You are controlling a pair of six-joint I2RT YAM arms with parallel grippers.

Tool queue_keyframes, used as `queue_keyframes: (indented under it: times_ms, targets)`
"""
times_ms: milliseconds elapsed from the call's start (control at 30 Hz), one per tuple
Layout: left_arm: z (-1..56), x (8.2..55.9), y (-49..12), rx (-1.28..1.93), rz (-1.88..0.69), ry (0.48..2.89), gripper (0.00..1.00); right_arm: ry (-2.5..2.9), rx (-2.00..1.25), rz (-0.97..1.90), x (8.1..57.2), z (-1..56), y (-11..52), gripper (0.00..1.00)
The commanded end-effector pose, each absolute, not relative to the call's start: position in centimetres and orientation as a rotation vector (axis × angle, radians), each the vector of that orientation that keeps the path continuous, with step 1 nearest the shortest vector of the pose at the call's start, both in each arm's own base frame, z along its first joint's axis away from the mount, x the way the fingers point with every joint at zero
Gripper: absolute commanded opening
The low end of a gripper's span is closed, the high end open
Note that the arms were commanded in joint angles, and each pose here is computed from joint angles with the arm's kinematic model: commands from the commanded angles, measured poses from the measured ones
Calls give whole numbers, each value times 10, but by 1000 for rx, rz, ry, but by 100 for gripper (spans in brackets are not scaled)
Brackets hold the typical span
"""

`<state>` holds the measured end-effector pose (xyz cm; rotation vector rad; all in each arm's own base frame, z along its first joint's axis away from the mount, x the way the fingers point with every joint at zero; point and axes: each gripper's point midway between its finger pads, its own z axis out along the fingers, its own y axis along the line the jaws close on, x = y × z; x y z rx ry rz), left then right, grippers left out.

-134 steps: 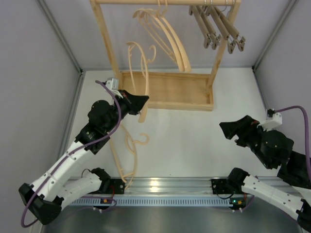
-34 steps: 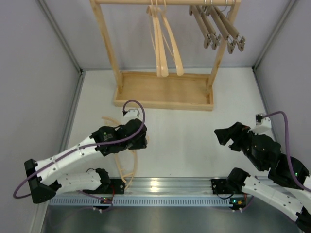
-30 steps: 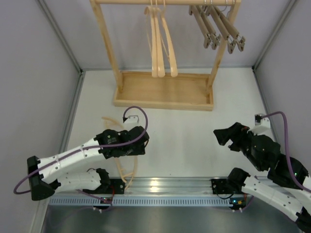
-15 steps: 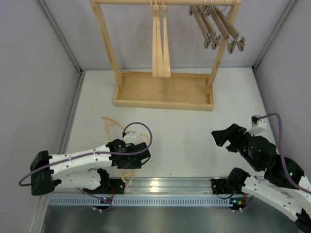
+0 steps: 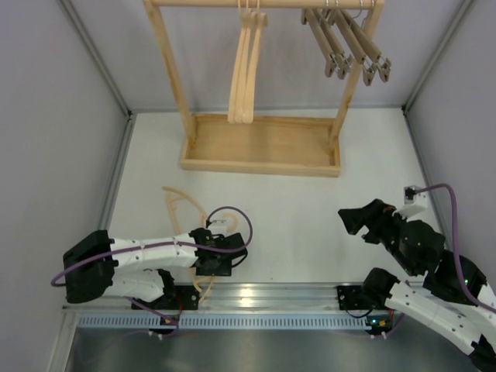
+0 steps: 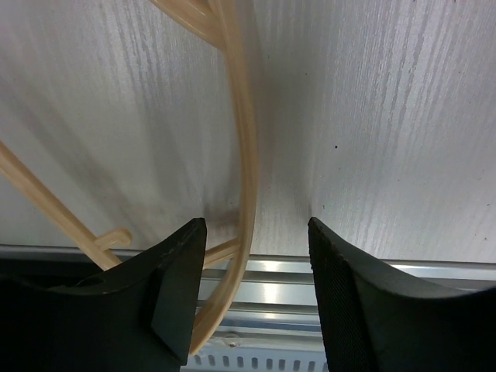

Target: Organize the hangers

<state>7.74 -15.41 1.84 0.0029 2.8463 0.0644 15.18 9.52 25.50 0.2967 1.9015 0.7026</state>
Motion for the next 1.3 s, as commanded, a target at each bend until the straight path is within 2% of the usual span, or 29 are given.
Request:
queue_keyframes:
  times_ms: [0,100,200,333,400,433,567,700,833,1067,1267]
  targets:
    - [10,80,-168,1,-31,2851,59,1868,290,747,153,263,101,83]
    - [2,77,-164,0,-21,2866,58,1871,292,752,152,261,101,83]
    - [-3,75,-166,1,-42,2873,51,1866,295,751,152,260,100,83]
    - [-7,73,-169,-3,-62,2883,29,1867,296,755,152,259,100,83]
    - [-8,73,-169,-4,-56,2889,24,1863,299,760,151,259,99,83]
    - [-8,72,-169,-6,-55,2891,17,1862,298,760,151,259,99,83]
    - [-9,70,-170,-3,-56,2906,0,1861,297,762,150,259,99,83]
    - [2,71,-180,-4,-142,2899,0,1856,297,766,150,263,99,83]
    - [37,77,-208,-22,-359,2848,0,1858,292,762,151,265,99,83]
    - [122,90,-251,31,-714,2683,0,1845,291,760,151,276,97,82]
    - [199,110,-268,107,-871,2464,0,1841,281,760,151,288,97,82]
